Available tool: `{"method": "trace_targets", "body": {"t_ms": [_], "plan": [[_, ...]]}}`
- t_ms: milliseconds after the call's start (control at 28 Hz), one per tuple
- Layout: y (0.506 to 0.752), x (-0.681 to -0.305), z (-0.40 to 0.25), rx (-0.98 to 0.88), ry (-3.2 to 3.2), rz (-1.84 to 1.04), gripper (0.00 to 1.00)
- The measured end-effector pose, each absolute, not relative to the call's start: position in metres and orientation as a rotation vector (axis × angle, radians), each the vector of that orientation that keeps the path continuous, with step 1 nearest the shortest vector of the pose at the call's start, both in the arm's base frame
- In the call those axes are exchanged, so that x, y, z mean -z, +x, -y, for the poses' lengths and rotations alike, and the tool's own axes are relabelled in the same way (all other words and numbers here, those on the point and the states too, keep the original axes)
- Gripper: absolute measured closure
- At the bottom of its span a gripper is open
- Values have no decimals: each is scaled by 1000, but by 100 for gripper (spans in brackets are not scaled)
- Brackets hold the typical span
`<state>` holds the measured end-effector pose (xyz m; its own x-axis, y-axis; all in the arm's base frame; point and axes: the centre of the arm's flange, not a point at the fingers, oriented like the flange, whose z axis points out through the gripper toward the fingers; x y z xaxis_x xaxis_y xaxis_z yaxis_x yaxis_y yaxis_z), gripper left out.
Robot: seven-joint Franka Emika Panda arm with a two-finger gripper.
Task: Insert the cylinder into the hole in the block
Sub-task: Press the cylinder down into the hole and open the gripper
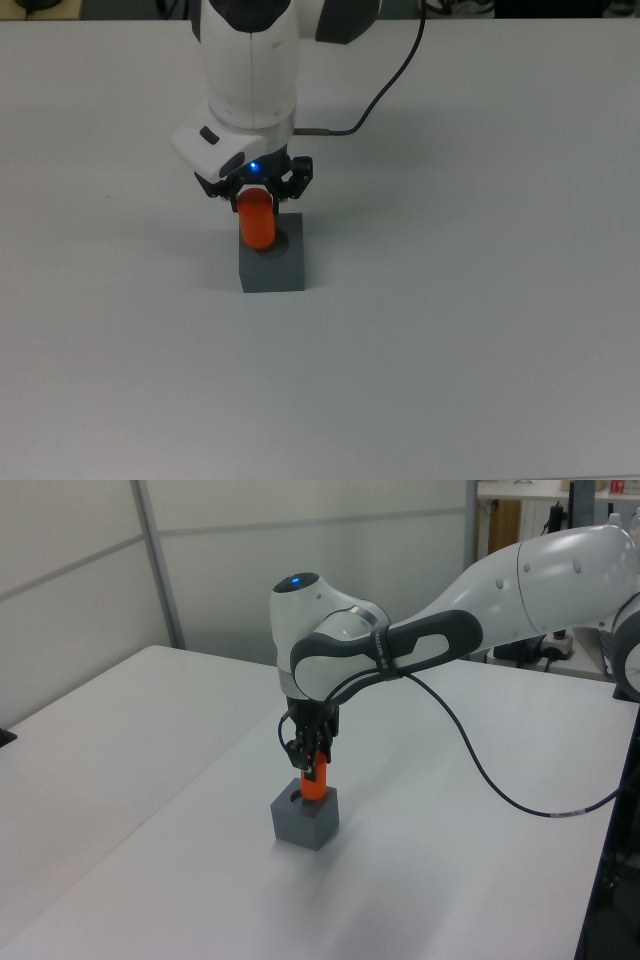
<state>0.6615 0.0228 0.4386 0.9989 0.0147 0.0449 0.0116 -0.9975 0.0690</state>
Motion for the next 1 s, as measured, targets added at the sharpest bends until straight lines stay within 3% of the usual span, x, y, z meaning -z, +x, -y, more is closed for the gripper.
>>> {"method": "trace_targets", "body": {"t_ms": [1000], "plan": [[664, -438, -37, -103, 3081, -25, 48]]}}
